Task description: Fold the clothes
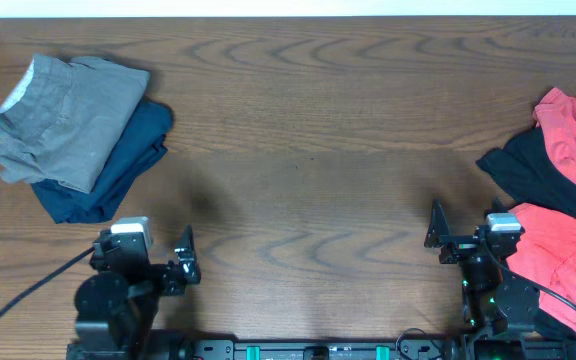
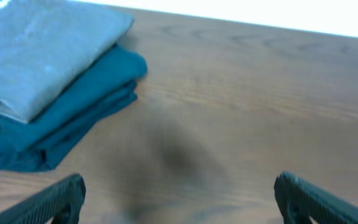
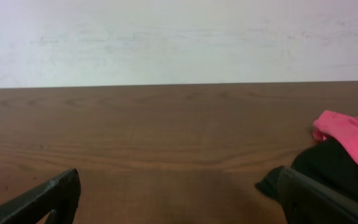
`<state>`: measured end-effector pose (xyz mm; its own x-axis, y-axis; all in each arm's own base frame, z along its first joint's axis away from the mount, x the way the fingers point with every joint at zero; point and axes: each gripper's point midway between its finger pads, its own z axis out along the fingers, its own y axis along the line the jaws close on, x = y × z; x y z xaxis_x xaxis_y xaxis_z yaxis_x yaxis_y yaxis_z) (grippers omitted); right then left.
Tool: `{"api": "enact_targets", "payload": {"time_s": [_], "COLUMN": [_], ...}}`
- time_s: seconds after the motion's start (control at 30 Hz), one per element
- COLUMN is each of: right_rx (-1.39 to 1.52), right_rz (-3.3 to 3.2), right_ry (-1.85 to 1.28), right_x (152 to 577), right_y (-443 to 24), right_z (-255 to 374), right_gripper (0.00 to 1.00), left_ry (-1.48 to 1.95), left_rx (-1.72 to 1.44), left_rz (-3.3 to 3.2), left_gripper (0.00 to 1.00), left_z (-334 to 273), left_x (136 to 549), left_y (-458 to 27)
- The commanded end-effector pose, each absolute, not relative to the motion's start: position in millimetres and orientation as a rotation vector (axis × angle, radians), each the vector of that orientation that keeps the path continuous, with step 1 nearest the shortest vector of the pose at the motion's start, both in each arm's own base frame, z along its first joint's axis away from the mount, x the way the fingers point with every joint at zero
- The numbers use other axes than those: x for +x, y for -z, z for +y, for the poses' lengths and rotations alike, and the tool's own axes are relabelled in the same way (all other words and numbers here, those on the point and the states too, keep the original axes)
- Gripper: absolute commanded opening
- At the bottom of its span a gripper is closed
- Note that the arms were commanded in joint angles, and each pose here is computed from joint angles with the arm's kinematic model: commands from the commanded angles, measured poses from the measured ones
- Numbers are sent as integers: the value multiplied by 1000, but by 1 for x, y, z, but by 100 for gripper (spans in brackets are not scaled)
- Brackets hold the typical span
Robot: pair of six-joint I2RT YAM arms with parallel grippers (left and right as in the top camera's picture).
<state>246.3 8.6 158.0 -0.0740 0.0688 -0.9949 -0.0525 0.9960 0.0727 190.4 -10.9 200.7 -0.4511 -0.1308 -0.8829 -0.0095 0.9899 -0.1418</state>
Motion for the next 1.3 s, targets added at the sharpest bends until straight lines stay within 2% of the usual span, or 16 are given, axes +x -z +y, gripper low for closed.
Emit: {"api": "enact_targets", "payload": {"time_s": [0.0,0.47,0.63,0.8,1.27], "right_rx": [19,19,19,19,19], "right_rz": [1640,1640,1640,1641,1640], "right_ry": [-115,-115,-115,-115,-115], "right_x": [246,246,246,246,246], "right_y": [-158,-158,-158,-158,-158], "right_z": [10,10,10,10,10], "right_gripper": [99,99,99,99,99], "left_ry": [126,75,31,39,53], "left_rx": [-111,-16,27,27,16], "left_rz": [1948,1536,1568,1720,1717], "left_gripper": [98,98,98,98,98], "left_z": [-7,-8,-8,-9,-9], "left_x": [202,245,247,244,244], "left_y": [-185,-187,-175,-138,-139]}}
